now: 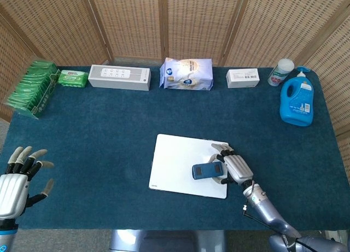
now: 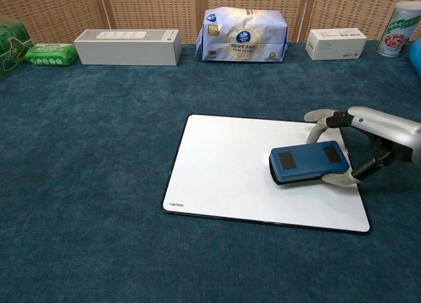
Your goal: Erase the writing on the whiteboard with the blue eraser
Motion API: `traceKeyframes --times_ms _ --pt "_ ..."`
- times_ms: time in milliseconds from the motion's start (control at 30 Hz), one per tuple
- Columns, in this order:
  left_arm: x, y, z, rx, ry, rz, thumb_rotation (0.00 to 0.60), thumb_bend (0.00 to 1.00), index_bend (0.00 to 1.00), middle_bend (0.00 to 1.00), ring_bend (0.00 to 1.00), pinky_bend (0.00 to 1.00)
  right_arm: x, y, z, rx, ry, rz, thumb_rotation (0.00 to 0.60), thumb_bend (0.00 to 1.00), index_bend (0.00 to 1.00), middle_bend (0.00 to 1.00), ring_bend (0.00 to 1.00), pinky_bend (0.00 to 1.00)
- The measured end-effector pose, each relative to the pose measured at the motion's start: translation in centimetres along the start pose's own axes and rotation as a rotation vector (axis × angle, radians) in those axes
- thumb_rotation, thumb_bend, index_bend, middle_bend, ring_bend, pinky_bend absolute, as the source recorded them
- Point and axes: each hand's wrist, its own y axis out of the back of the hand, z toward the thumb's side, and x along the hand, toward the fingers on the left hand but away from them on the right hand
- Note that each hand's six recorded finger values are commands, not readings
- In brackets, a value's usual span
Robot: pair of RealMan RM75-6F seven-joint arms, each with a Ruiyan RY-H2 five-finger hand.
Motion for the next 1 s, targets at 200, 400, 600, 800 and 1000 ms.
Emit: traceKeyframes --times_ms 200,400,600,800,1000 --pt "-0.1 0.0 -0.1 -0.004 0.006 0.000 0.600 0.42 0.39 0.24 0.11 0.00 -0.7 0.9 0.3 0.002 0.006 -0.009 0.600 0.24 0.59 0.09 0.00 0.00" --pt "-0.3 0.1 -0.2 -0.002 0.011 0.003 0.600 0.42 0.39 0.24 0.11 0.00 -2.6 1.5 0.6 -0.003 0.017 0.007 0.600 0.24 0.59 0.09 0.00 0.00" --pt "-0.5 0.3 -0.3 -0.001 0.014 0.007 0.600 0.42 0.39 0.24 0.11 0.00 -3.9 1.1 0.6 -0.017 0.014 0.026 0.600 0.25 0.59 0.09 0.00 0.00" --pt "-0.5 0.3 -0.3 0.000 0.013 0.006 0.600 0.42 0.39 0.24 0.11 0.00 -4.0 -0.6 0.5 -0.023 0.003 0.065 0.600 0.24 0.59 0.09 0.00 0.00" --pt "-0.4 0.4 -0.3 -0.002 0.010 0.007 0.600 0.42 0.39 0.24 0.11 0.00 -3.4 -1.6 0.5 -0.020 0.000 0.082 0.600 0.24 0.59 0.09 0.00 0.00"
